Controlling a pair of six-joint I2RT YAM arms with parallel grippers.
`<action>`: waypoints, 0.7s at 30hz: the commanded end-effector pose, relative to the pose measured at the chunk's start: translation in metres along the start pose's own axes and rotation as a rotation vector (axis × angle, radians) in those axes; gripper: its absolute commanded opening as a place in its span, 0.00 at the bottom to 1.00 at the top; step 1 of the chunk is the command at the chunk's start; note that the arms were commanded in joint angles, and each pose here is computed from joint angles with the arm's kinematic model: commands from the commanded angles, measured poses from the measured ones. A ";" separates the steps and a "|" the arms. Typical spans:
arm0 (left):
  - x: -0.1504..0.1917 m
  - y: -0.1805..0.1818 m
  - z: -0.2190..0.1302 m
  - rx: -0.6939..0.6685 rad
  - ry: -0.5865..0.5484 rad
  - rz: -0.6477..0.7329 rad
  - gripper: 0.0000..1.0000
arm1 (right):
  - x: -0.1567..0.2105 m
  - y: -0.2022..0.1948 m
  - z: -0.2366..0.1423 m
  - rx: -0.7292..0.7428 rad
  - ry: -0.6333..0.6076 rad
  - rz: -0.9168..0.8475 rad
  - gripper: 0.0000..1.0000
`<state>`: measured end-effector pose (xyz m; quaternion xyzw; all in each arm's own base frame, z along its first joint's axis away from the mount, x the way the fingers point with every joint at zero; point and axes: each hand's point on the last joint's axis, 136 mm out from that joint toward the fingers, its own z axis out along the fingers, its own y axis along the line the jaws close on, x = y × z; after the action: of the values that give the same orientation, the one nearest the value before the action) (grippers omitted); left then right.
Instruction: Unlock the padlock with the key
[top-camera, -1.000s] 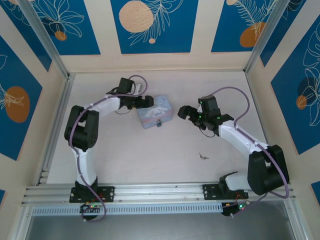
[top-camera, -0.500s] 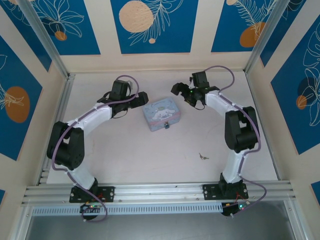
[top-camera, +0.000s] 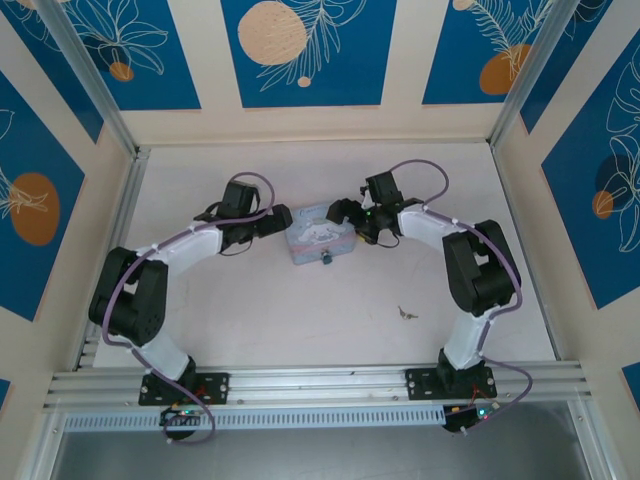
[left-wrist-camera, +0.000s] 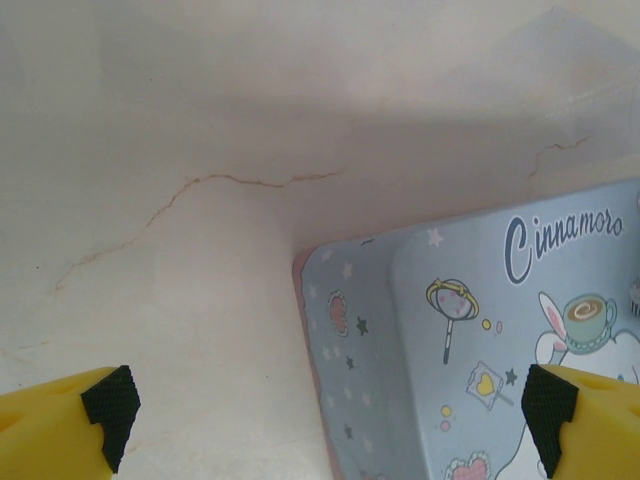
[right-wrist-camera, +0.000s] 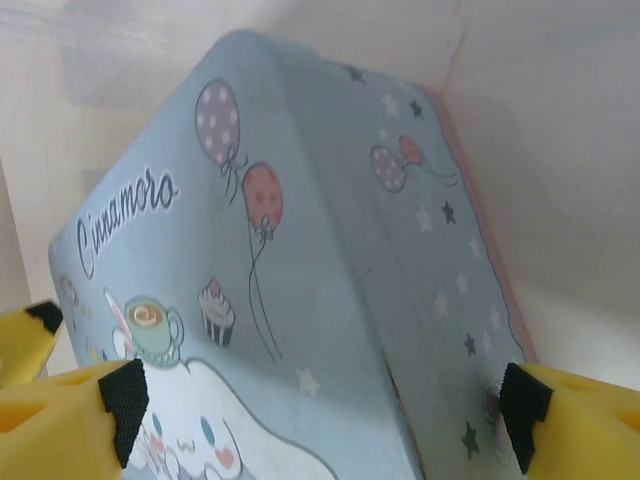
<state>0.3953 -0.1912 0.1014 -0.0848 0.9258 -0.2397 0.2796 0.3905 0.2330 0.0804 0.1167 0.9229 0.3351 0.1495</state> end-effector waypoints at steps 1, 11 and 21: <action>-0.002 -0.008 -0.004 0.058 -0.022 -0.013 0.99 | 0.010 0.027 -0.015 -0.091 -0.027 -0.014 0.93; 0.008 -0.020 -0.001 0.136 -0.013 -0.029 0.99 | 0.052 0.043 -0.018 -0.105 -0.011 -0.046 0.93; 0.035 -0.042 -0.007 0.239 0.026 -0.037 0.99 | 0.060 0.029 -0.017 -0.046 -0.033 -0.032 0.93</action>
<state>0.3696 -0.2227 0.0923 -0.0754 0.9075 -0.3177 0.2642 0.3328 0.2708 0.0901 0.0923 0.9169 0.3557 0.1559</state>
